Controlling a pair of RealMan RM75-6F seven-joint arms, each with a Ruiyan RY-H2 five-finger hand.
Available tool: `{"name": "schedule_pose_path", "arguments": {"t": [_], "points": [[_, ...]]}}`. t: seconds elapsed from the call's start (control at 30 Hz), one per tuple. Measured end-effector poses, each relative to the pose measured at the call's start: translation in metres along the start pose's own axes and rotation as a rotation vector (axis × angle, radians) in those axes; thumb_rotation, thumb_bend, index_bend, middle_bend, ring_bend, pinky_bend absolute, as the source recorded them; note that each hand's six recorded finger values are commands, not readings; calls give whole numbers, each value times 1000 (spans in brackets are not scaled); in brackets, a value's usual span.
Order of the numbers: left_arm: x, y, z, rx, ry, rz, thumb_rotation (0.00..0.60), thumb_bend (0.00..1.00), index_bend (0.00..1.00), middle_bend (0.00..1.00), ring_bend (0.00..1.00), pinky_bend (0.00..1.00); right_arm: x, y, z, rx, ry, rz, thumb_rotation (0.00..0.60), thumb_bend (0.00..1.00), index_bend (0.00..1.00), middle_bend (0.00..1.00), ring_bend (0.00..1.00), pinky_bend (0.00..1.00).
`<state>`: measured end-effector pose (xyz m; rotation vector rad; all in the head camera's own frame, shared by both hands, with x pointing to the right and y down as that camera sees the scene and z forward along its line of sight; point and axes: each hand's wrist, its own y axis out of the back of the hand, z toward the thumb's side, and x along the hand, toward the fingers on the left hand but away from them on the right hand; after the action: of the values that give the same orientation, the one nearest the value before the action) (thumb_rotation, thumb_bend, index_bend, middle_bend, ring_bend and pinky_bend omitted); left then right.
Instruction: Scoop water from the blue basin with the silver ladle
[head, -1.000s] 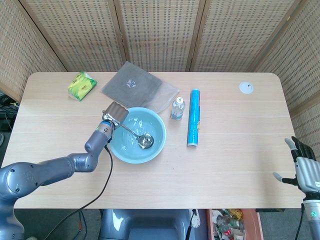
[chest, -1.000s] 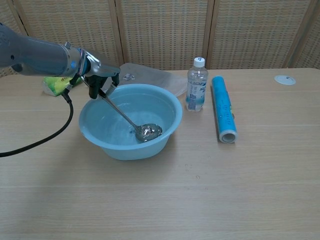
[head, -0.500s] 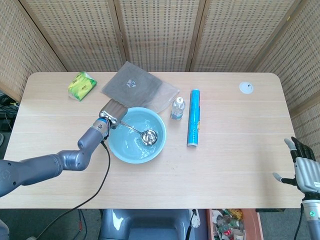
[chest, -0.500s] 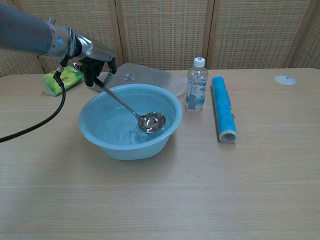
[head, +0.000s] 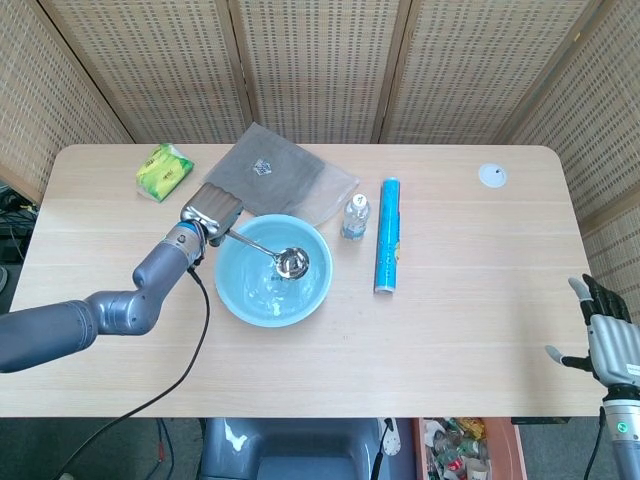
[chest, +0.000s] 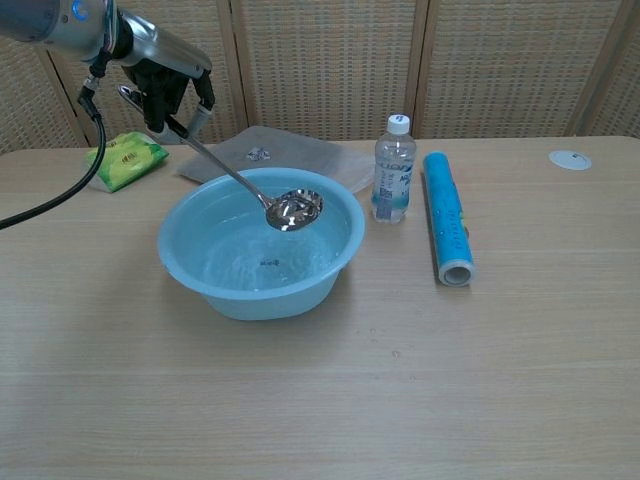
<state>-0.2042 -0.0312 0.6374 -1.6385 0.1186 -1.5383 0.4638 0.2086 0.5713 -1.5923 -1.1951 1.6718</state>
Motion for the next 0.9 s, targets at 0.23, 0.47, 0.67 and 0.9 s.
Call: {"name": "schedule_pose_path", "arguments": {"t": [0.23,0.47,0.67,0.9], "points": [[-14,16,-7,-24,29,-63,600,581,932,1000,1000,1000,0,0,0,5,-5,-2,600,0,0,0,0,0],[-28,32,-16,-32,56,-106,600,584,934,1000,1000,1000,0,-3,-1,15,-15,3,600,0,0,0,0,0],[-35,40,-18,-26,78,-130,600,593,937,1000,1000,1000,-1,-5,-1,20,-17,7,600,0,0,0,0,0],[-37,37,-18,-45,82,-171,600,595,939,1000,1000,1000,-1,-3,-2,18,-19,1,600,0,0,0,0,0]]}}
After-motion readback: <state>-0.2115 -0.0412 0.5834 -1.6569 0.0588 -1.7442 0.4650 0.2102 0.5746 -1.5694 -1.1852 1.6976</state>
